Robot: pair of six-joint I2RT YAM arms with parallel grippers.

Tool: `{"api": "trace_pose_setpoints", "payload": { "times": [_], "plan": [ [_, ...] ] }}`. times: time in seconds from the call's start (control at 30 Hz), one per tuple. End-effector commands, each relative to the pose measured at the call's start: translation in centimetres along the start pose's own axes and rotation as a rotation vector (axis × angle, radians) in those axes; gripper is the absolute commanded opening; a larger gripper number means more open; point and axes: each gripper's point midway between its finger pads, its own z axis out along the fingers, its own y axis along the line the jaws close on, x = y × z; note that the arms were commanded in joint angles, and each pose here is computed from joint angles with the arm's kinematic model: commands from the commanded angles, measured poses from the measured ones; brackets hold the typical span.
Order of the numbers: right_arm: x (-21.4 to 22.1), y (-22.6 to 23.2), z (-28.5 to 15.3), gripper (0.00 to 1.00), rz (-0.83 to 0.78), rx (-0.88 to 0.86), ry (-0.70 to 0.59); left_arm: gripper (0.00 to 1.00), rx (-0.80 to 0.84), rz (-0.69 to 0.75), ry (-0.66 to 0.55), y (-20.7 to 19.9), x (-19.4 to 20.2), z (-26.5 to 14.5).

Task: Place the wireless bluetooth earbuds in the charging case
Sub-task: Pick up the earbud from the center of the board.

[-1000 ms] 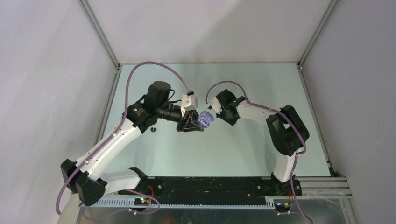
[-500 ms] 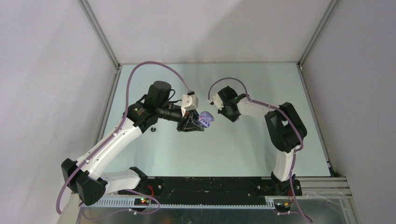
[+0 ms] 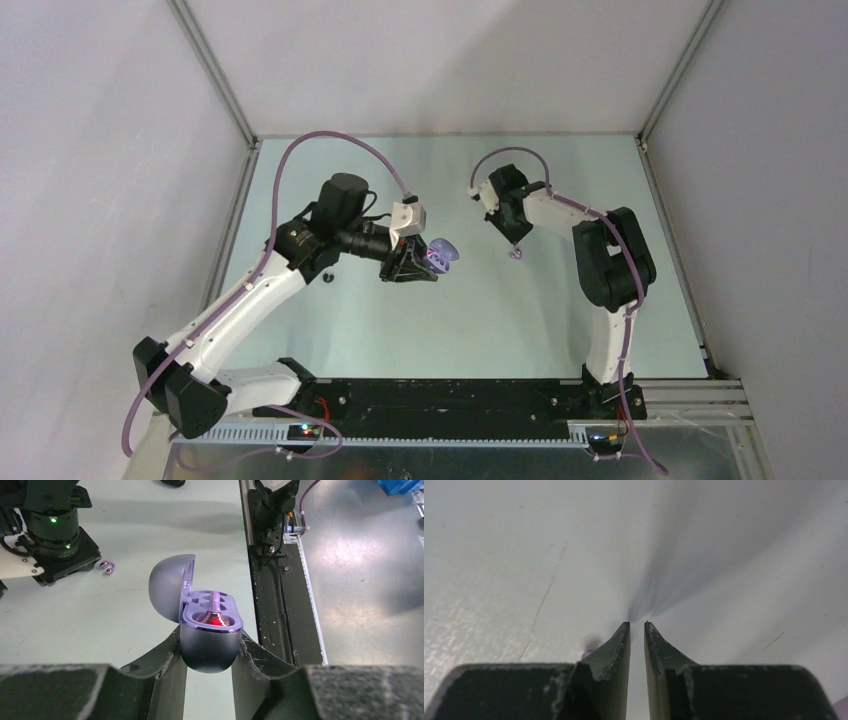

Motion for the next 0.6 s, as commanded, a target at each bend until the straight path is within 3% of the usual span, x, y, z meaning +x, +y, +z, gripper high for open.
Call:
{"api": "trace_pose_setpoints", "payload": {
  "times": [0.0, 0.17, 0.4, 0.57],
  "plan": [
    [-0.5, -1.1, 0.2, 0.2, 0.074, -0.01, 0.013, 0.1, 0.004, 0.016, -0.023, 0.1, -0.8, -0.1],
    [-1.2, -1.6, -0.6, 0.21, 0.066, -0.061, -0.037, 0.1, 0.004, 0.018, -0.023, 0.0, -0.9, -0.2],
    [-1.6, -1.6, -3.1, 0.25, -0.063, -0.124, -0.148, 0.1, 0.001, 0.024, -0.023, -0.1, -0.9, -0.3],
    [-1.1, -3.0, -3.7, 0.27, -0.087, -0.084, -0.171, 0.1, 0.002, 0.027, -0.025, -0.1, -1.0, -0.3]
  ]
}}
